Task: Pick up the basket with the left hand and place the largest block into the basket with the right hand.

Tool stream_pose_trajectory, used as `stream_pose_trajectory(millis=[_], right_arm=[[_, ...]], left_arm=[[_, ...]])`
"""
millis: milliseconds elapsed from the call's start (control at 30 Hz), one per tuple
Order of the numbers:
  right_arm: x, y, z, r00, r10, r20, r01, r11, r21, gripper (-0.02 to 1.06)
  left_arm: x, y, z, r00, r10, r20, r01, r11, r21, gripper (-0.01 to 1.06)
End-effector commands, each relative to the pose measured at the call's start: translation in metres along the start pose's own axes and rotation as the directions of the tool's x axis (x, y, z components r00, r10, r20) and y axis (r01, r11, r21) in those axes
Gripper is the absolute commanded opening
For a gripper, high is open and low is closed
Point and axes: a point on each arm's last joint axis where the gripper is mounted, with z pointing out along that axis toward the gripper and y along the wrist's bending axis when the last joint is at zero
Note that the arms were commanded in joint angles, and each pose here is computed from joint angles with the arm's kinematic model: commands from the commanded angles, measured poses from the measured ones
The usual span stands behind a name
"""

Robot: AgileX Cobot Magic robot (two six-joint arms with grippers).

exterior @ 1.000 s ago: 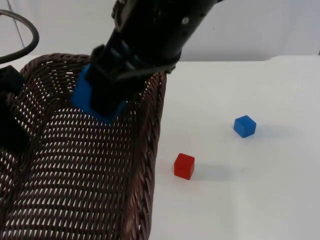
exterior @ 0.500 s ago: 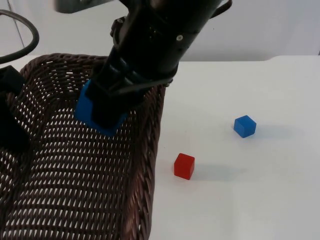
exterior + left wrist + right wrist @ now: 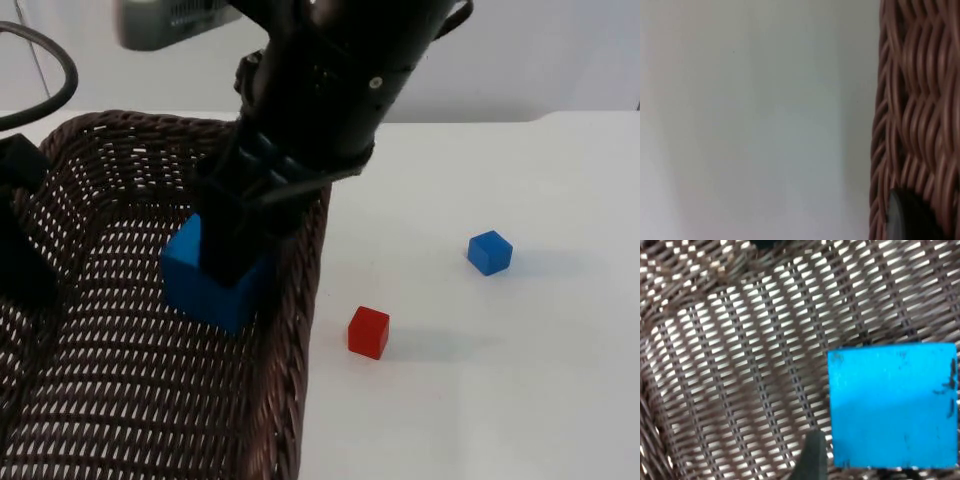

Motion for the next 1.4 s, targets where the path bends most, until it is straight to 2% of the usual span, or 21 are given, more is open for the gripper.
stream_pose_trajectory(millis=[0,133,333,400,600,800,1033,1067,1233,1300,1367], right_arm=[[-0.002,0.003,-0.013,1.000,-0.024,0.010,0.024,1.000,0.014,0.71],[-0.004,0.006,-0.038,0.997,-0.039,0.066,0.036,0.998,0.042,0.71],[-0.001,0.012,-0.099,0.987,-0.019,0.161,-0.005,0.989,0.146,0.71],[0.004,0.018,-0.124,0.980,-0.014,0.200,-0.018,0.988,0.156,0.71],[0.014,0.027,-0.158,0.971,0.005,0.237,-0.043,0.987,0.154,0.71],[0.044,0.039,-0.181,0.953,0.024,0.303,-0.074,0.985,0.156,0.71],[0.093,0.051,-0.185,0.931,0.047,0.362,-0.111,0.981,0.158,0.71],[0.093,0.051,-0.185,0.931,0.047,0.362,-0.111,0.981,0.158,0.71],[0.135,0.062,-0.194,0.890,0.055,0.453,-0.143,0.976,0.162,0.71],[0.138,0.062,-0.193,0.887,0.060,0.457,-0.149,0.976,0.160,0.71],[0.154,0.067,-0.195,0.875,0.061,0.479,-0.155,0.975,0.159,0.71]], left_arm=[[0.000,-0.002,-0.003,1.000,-0.012,0.010,0.012,1.000,0.021,0.00],[0.000,-0.002,-0.003,1.000,-0.012,0.010,0.012,1.000,0.021,0.00],[0.000,-0.002,-0.003,1.000,-0.012,0.010,0.012,1.000,0.021,0.00],[0.000,-0.002,-0.003,1.000,-0.011,0.010,0.011,1.000,0.019,0.00],[0.000,-0.002,-0.003,1.000,-0.006,0.010,0.006,1.000,0.019,0.00],[0.000,-0.002,-0.003,1.000,0.004,0.008,-0.004,1.000,0.020,0.00],[0.000,-0.003,-0.003,1.000,-0.002,0.011,0.001,1.000,0.027,0.00],[0.000,-0.003,-0.003,1.000,-0.002,0.011,0.001,1.000,0.027,0.00],[-0.001,-0.003,-0.003,1.000,0.003,0.018,-0.003,1.000,0.025,0.00],[-0.001,-0.003,-0.003,1.000,0.005,0.018,-0.006,1.000,0.025,0.00],[-0.001,-0.004,-0.003,0.999,0.022,0.024,-0.022,0.999,0.035,0.00]])
